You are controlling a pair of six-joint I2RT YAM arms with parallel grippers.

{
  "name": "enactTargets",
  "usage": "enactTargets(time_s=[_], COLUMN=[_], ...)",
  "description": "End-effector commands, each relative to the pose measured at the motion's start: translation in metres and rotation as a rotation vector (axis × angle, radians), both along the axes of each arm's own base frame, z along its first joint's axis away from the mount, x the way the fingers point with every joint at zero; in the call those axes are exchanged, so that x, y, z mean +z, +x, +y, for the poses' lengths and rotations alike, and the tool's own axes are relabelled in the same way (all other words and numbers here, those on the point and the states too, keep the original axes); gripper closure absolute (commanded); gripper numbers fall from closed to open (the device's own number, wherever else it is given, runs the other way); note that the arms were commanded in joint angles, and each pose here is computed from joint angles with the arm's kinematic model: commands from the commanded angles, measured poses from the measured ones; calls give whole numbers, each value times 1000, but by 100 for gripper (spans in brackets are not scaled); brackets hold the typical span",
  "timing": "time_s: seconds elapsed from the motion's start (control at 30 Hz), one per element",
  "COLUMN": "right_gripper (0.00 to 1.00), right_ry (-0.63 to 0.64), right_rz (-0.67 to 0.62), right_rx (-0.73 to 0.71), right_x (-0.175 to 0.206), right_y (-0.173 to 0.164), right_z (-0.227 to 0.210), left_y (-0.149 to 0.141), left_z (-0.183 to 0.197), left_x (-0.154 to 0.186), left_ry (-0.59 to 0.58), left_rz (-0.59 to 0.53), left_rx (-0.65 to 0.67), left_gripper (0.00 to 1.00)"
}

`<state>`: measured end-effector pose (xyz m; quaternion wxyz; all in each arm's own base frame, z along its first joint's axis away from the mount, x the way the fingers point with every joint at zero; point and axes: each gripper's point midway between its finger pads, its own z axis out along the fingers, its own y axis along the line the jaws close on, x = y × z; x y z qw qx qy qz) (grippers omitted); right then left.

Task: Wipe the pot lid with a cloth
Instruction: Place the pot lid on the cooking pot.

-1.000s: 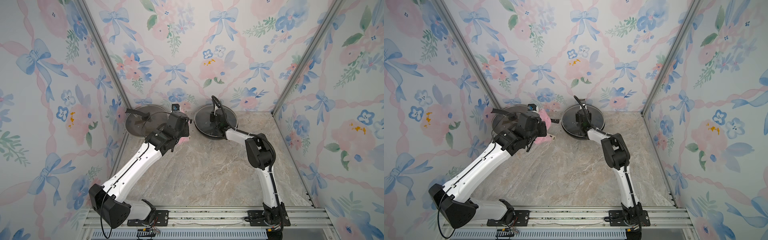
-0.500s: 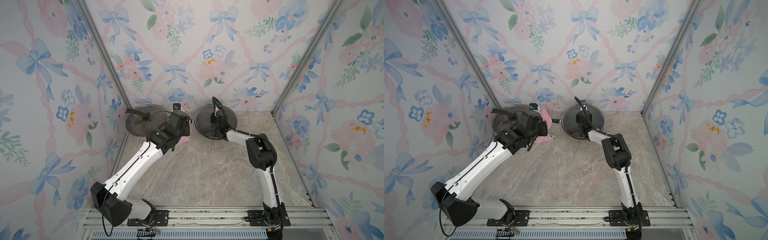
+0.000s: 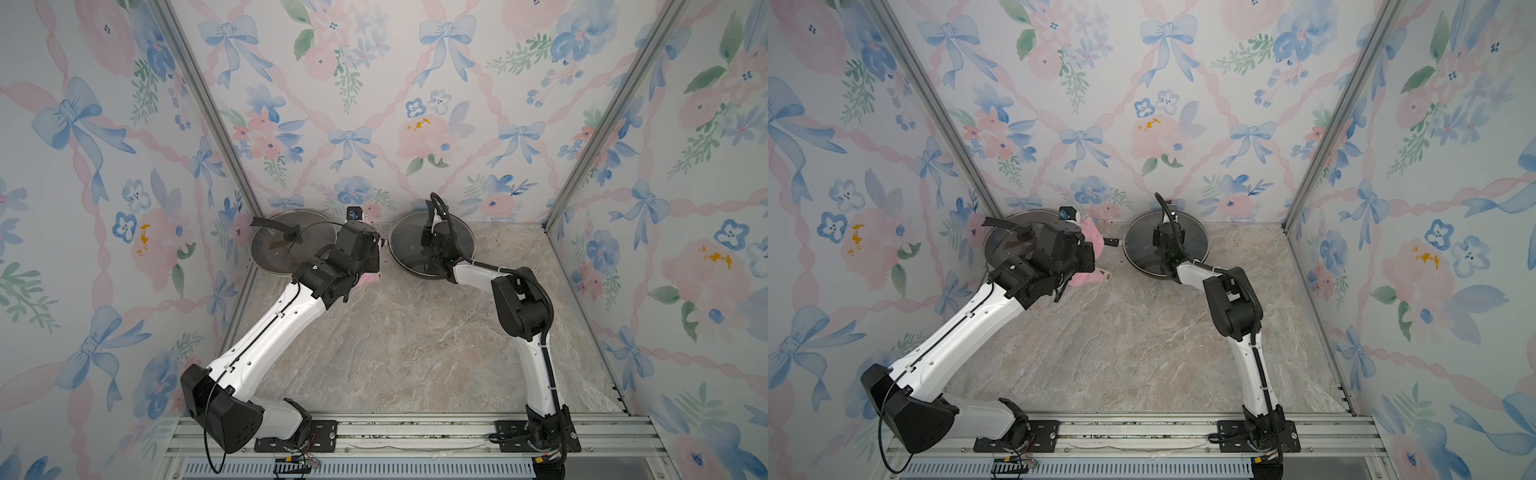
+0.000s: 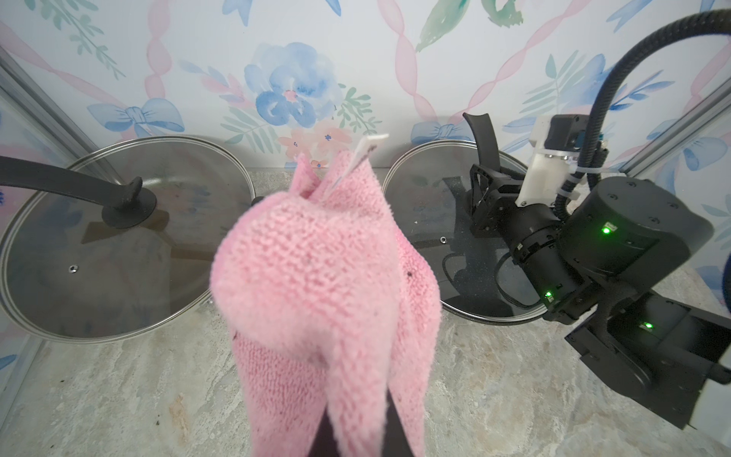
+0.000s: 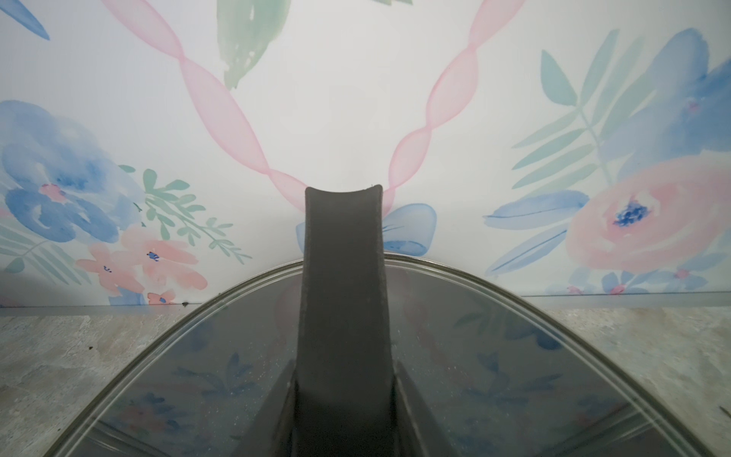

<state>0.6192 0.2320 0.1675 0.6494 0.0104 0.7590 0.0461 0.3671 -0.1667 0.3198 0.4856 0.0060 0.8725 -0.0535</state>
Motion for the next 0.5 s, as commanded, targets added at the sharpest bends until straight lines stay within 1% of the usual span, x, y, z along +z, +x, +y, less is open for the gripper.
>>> enactTargets(time_s=[0.0, 0.17, 0.3, 0.47], right_gripper=[100, 100, 100, 100], right_ry=[-6, -38, -74, -84], right_rz=[29, 44, 69, 66], right_rx=[-23, -88, -151, -230], right_x=[0, 0, 0, 1], right_y=[-4, -9, -14, -22], right_z=[-5, -23, -45, -77], left_y=[-5, -7, -7, -4], left_z=[5, 8, 9, 10], left_x=[9, 7, 4, 0], left_ry=[6, 6, 11, 17], left_rz=[-17, -15, -9, 3], left_rx=[-14, -11, -16, -23], left_gripper=[94, 94, 94, 94])
